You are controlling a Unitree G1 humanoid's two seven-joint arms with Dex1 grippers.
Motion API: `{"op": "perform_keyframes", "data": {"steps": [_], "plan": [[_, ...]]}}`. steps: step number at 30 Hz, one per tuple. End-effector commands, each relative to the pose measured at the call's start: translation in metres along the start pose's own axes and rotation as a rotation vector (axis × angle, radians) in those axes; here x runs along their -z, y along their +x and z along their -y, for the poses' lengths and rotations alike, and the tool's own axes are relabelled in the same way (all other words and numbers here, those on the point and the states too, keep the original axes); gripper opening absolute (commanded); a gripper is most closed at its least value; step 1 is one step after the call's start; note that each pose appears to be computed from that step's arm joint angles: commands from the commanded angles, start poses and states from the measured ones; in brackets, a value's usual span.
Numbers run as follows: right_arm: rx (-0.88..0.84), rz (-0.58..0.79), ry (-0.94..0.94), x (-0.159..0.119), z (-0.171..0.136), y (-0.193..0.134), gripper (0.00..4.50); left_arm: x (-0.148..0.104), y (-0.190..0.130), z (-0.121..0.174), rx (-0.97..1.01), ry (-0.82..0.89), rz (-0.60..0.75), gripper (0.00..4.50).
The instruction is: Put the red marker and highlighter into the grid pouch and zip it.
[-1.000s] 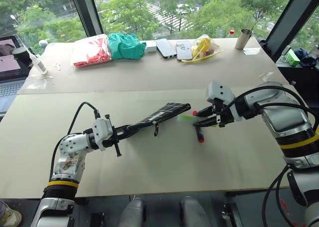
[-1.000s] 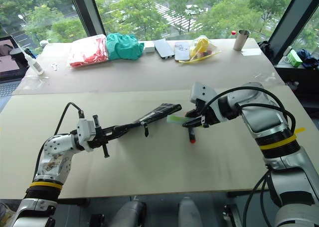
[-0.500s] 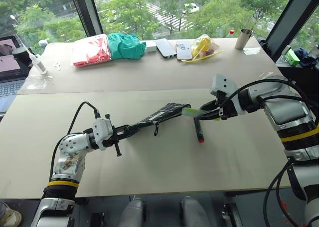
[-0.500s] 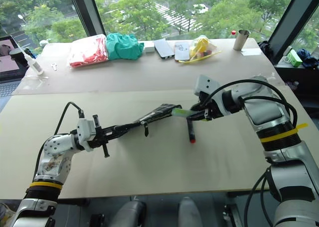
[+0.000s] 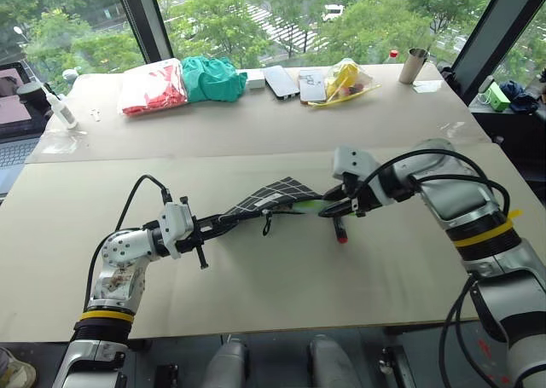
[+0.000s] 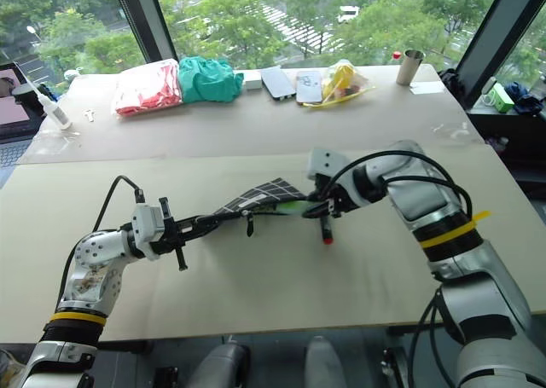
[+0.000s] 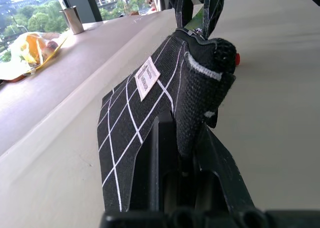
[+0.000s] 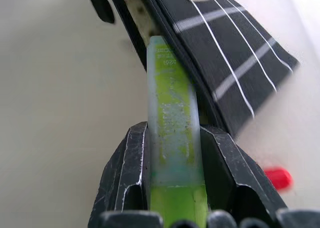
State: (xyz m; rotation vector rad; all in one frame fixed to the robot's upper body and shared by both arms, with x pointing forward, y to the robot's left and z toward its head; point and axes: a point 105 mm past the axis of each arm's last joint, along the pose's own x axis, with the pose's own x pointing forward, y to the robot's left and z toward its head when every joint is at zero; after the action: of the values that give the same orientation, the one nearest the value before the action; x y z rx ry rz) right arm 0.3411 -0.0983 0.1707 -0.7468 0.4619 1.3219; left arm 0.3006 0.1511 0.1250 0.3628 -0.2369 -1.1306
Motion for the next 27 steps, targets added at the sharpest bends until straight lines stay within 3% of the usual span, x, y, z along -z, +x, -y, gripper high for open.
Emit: {"op": "perform_keyframes", "data": {"steps": [1, 5, 9, 14, 22, 24, 27], "plan": [[0.016, 0.014, -0.098, -0.026, 0.002, -0.004, 1.04, -0.007, 0.003, 0.002, 0.014, 0.03, 0.023, 0.0], [0.019, 0.001, -0.153, -0.034, 0.001, -0.002, 1.04, -0.006, 0.003, 0.004, 0.017, 0.024, 0.024, 0.0], [0.128, -0.039, -0.302, -0.047, 0.01, 0.009, 1.04, -0.006, 0.004, 0.008, 0.024, 0.016, 0.026, 0.0], [0.151, -0.08, -0.49, -0.045, -0.003, 0.032, 1.04, -0.006, 0.006, 0.009, 0.03, 0.01, 0.031, 0.0], [0.167, -0.012, -0.585, -0.066, -0.009, 0.04, 1.04, -0.005, 0.008, 0.009, 0.043, 0.009, 0.033, 0.0], [0.134, 0.039, -0.52, -0.069, -0.014, 0.035, 2.04, -0.005, 0.009, 0.008, 0.044, 0.01, 0.035, 0.0], [0.107, 0.051, -0.479, -0.067, -0.016, 0.027, 2.91, -0.005, 0.01, 0.008, 0.044, 0.01, 0.037, 0.0]]}}
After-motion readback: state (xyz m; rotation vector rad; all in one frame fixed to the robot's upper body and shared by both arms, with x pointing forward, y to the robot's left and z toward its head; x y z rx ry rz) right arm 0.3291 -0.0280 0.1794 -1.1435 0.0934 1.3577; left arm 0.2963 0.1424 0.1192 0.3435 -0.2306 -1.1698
